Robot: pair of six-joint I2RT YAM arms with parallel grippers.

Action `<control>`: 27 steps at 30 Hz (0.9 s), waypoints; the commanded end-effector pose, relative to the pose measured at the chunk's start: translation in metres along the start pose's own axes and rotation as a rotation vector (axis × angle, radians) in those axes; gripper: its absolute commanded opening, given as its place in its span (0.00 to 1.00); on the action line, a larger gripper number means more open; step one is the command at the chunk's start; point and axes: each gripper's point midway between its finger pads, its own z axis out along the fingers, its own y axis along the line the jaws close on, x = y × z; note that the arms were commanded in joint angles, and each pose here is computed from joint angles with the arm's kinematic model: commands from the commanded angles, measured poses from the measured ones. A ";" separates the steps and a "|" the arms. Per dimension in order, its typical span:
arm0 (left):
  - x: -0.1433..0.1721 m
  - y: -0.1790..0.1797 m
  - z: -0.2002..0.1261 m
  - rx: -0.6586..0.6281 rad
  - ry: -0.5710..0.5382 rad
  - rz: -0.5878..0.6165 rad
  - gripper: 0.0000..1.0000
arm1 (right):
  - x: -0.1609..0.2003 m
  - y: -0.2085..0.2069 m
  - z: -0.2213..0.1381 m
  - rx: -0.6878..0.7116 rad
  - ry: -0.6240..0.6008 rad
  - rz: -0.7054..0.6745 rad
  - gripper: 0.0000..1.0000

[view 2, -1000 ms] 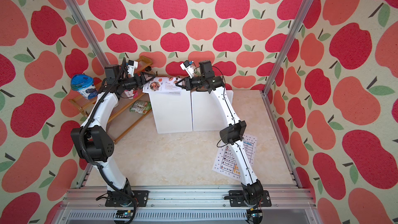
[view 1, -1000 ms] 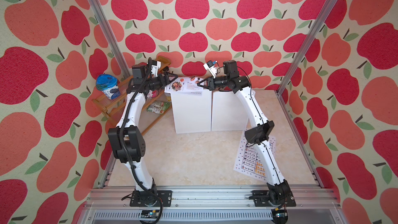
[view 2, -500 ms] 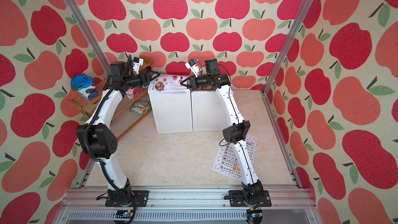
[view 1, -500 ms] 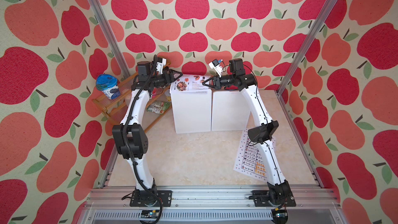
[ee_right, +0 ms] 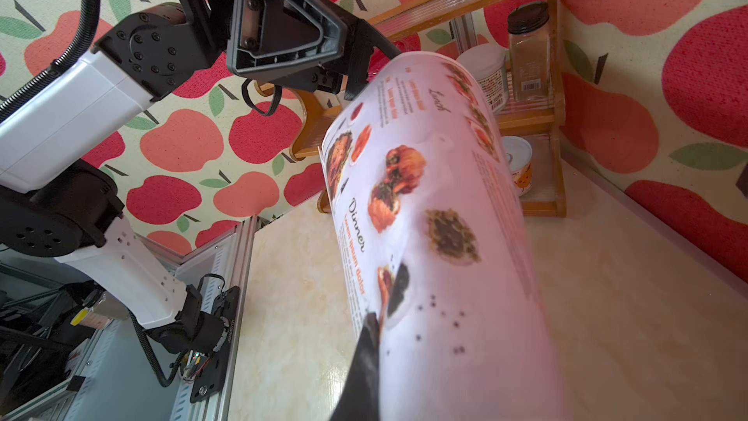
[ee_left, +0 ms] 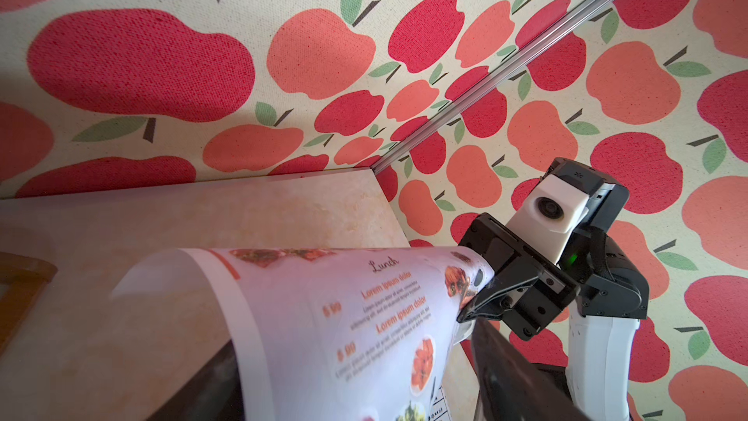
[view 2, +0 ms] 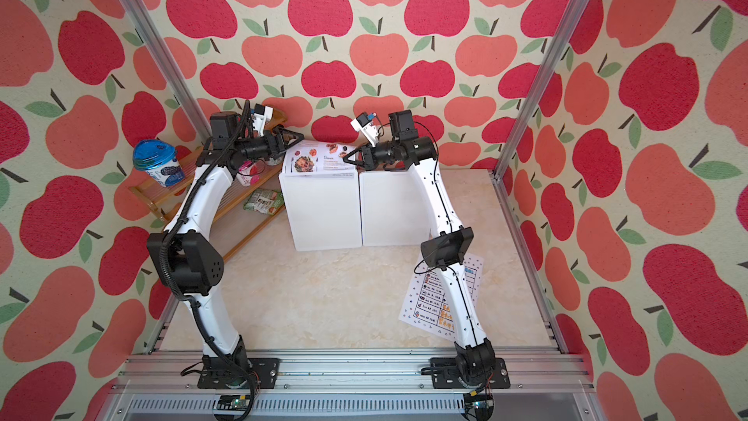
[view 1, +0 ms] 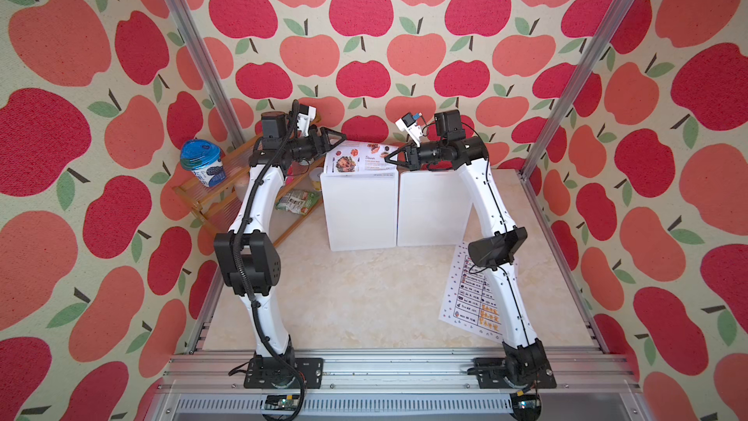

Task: Insert the menus into the narrow rack
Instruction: Insert the menu into the narrow rack.

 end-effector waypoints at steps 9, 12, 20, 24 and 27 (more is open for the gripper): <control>0.008 0.004 0.016 0.022 0.050 0.005 0.81 | -0.006 0.022 -0.018 -0.042 -0.003 -0.042 0.00; 0.006 0.004 0.019 0.029 0.051 0.008 0.81 | -0.003 0.023 -0.016 -0.049 0.007 -0.045 0.00; 0.005 -0.008 0.024 0.068 0.069 0.032 0.68 | 0.000 0.018 -0.017 -0.014 0.020 -0.059 0.00; 0.010 -0.010 0.023 0.069 0.079 0.045 0.66 | -0.003 0.015 -0.012 -0.015 0.007 -0.046 0.00; 0.013 -0.011 0.022 0.073 0.086 0.046 0.65 | -0.005 0.010 -0.006 -0.006 -0.005 -0.037 0.00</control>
